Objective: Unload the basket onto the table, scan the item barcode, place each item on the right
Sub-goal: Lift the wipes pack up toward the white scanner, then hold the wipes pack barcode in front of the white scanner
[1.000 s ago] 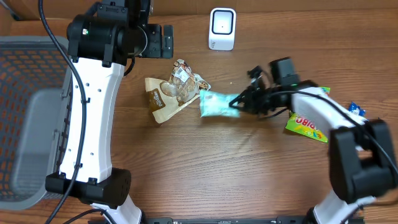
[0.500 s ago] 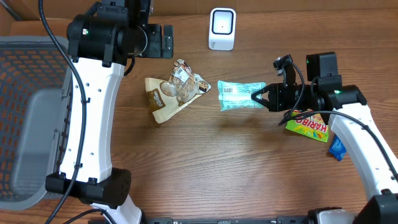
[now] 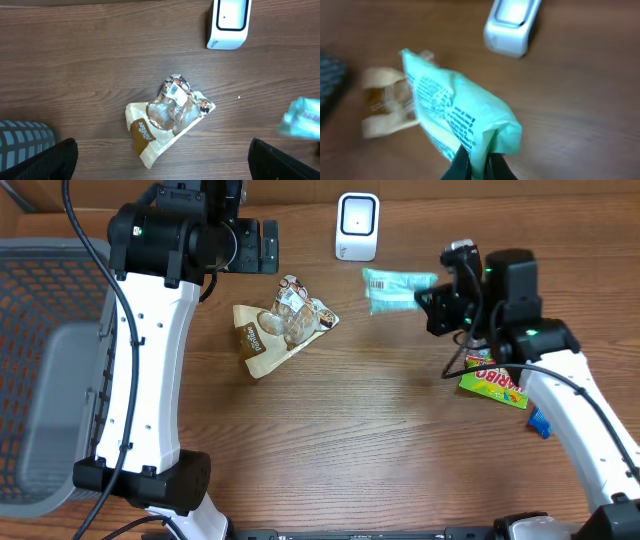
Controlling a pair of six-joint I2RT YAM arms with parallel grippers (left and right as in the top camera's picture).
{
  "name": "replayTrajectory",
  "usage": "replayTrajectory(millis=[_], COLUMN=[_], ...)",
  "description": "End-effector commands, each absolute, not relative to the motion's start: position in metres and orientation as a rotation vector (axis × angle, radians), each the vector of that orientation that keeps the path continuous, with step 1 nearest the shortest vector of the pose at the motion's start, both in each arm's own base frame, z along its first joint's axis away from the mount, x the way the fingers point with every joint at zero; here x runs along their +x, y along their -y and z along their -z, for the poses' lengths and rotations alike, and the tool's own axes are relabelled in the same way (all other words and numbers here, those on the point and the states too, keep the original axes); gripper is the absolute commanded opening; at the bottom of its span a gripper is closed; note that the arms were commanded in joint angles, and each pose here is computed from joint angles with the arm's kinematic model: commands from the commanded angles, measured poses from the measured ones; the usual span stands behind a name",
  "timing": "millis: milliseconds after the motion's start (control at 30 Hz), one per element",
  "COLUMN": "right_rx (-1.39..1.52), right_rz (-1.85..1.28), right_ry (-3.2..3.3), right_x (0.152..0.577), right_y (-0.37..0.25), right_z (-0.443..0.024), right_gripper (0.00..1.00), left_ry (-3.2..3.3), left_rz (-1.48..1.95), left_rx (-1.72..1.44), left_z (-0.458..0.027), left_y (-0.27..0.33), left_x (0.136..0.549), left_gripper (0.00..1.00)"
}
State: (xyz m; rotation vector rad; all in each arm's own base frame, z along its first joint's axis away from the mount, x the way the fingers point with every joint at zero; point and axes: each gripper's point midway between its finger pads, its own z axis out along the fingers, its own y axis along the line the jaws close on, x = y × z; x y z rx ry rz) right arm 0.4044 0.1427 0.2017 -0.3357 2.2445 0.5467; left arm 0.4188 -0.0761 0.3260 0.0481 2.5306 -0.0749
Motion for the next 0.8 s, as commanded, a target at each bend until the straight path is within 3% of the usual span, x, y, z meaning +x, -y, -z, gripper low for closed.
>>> replayTrajectory(millis=[0, 433, 767], right_rx=[-0.235, -0.437, -0.720], right_rz=[-0.176, 0.506, 0.764], right_ry=[-2.122, -1.651, -1.371], right_x=[0.434, 0.505, 0.542], right_y=[-0.128, -0.146, -0.178], right_z=[-0.226, -0.263, -0.223], right_gripper=[0.04, 0.04, 0.04], left_ry=[-2.538, -2.538, -2.538], left_rz=[0.050, 0.049, 0.050], left_rx=[0.065, 0.064, 0.065], left_z=[-0.322, -0.322, -0.322], left_y=[0.073, 0.073, 0.073], left_x=[0.421, 0.421, 0.421], left_gripper=[1.00, 1.00, 1.00])
